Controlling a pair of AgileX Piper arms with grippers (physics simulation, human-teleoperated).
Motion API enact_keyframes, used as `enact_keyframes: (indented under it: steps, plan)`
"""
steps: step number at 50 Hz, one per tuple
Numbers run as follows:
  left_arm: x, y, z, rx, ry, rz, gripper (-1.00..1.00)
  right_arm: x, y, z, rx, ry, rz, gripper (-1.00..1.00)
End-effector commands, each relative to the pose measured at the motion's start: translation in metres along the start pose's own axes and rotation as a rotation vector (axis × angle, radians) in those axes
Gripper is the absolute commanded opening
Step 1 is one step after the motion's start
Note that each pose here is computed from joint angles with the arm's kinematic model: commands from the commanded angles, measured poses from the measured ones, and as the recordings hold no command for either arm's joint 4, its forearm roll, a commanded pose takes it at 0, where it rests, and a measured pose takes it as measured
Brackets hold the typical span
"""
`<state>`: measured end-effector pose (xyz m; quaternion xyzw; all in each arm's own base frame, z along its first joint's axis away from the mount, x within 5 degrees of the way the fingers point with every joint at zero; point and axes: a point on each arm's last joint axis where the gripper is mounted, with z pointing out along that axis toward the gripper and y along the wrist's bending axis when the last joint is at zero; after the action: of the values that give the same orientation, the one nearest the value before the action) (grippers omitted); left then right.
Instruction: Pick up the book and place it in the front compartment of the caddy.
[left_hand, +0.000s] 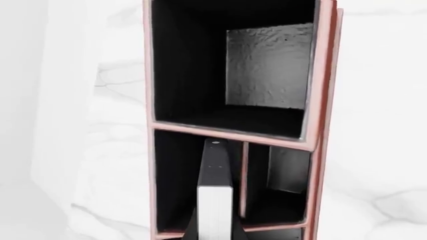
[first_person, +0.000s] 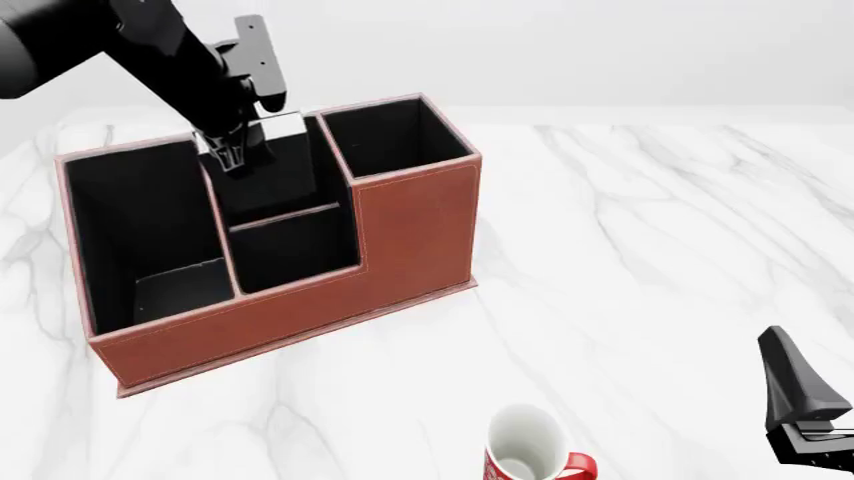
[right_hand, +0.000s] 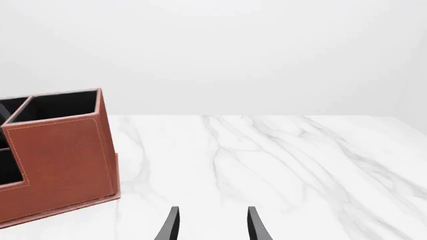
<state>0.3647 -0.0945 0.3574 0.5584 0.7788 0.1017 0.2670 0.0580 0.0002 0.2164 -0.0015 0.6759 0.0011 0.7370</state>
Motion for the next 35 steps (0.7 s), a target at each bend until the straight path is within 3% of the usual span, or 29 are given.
enact_keyframes:
  steps: [1, 3, 5, 9, 10, 12, 15, 16, 17, 20, 21, 23, 24, 25, 31, 33, 35]
  plan:
    - [0.003, 0.005, 0.004, -0.020, -0.001, 0.006, -1.00, 0.000, 0.000, 0.000, 0.000, 0.000, 0.000, 1.00]
    - [0.017, 0.007, 0.011, -0.024, 0.018, 0.014, -1.00, 0.000, 0.000, 0.000, 0.000, 0.000, 0.000, 1.00]
    - [0.007, 0.005, 0.010, -0.021, 0.005, 0.005, -1.00, 0.000, 0.000, 0.000, 0.000, 0.000, 0.000, 1.00]
    - [0.012, 0.006, 0.014, -0.021, 0.012, 0.003, -1.00, 0.000, 0.000, 0.000, 0.000, 0.000, 0.000, 1.00]
    - [0.020, 0.009, 0.016, -0.033, 0.020, 0.005, -1.00, 0.000, 0.000, 0.000, 0.000, 0.000, 0.000, 1.00]
    - [0.012, 0.007, 0.018, -0.021, 0.013, -0.002, -1.00, 0.000, 0.000, 0.000, 0.000, 0.000, 0.000, 1.00]
    - [0.029, 0.009, 0.026, -0.029, 0.034, 0.008, -1.00, 0.000, 0.000, 0.000, 0.000, 0.000, 0.000, 1.00]
    - [0.029, 0.009, 0.026, -0.029, 0.034, 0.008, -1.00, 0.000, 0.000, 0.000, 0.000, 0.000, 0.000, 1.00]
    - [0.013, 0.008, 0.023, -0.023, 0.014, -0.007, -1.00, 0.000, 0.000, 0.000, 0.000, 0.000, 0.000, 1.00]
    - [0.024, 0.007, 0.031, -0.020, 0.031, 0.006, -1.00, 0.000, 0.000, 0.000, 0.000, 0.000, 0.000, 1.00]
    - [0.013, 0.006, 0.031, -0.009, 0.020, -0.008, -1.00, 0.000, 0.000, 0.000, 0.000, 0.000, 0.000, 1.00]
    - [0.021, 0.007, 0.034, -0.019, 0.026, 0.002, -1.00, 0.000, 0.000, 0.000, 0.000, 0.000, 0.000, 1.00]
    - [0.011, 0.005, 0.034, -0.010, 0.016, -0.008, -1.00, 0.000, 0.000, 0.000, 0.000, 0.000, 0.000, 1.00]
    - [0.021, 0.007, 0.038, -0.017, 0.028, 0.000, -1.00, 0.000, 0.000, 0.000, 0.000, 0.000, 0.000, 1.00]
    - [0.024, 0.006, 0.046, -0.009, 0.034, 0.002, -1.00, 0.000, 0.000, 0.000, 0.000, 0.000, 0.000, 1.00]
    - [0.015, 0.005, 0.046, -0.004, 0.025, -0.006, -1.00, 0.000, 0.000, 0.000, 0.000, 0.000, 0.000, 1.00]
    - [0.024, 0.006, 0.052, -0.004, 0.038, 0.000, -1.00, 0.000, 0.000, 0.000, 0.000, 0.000, 0.000, 1.00]
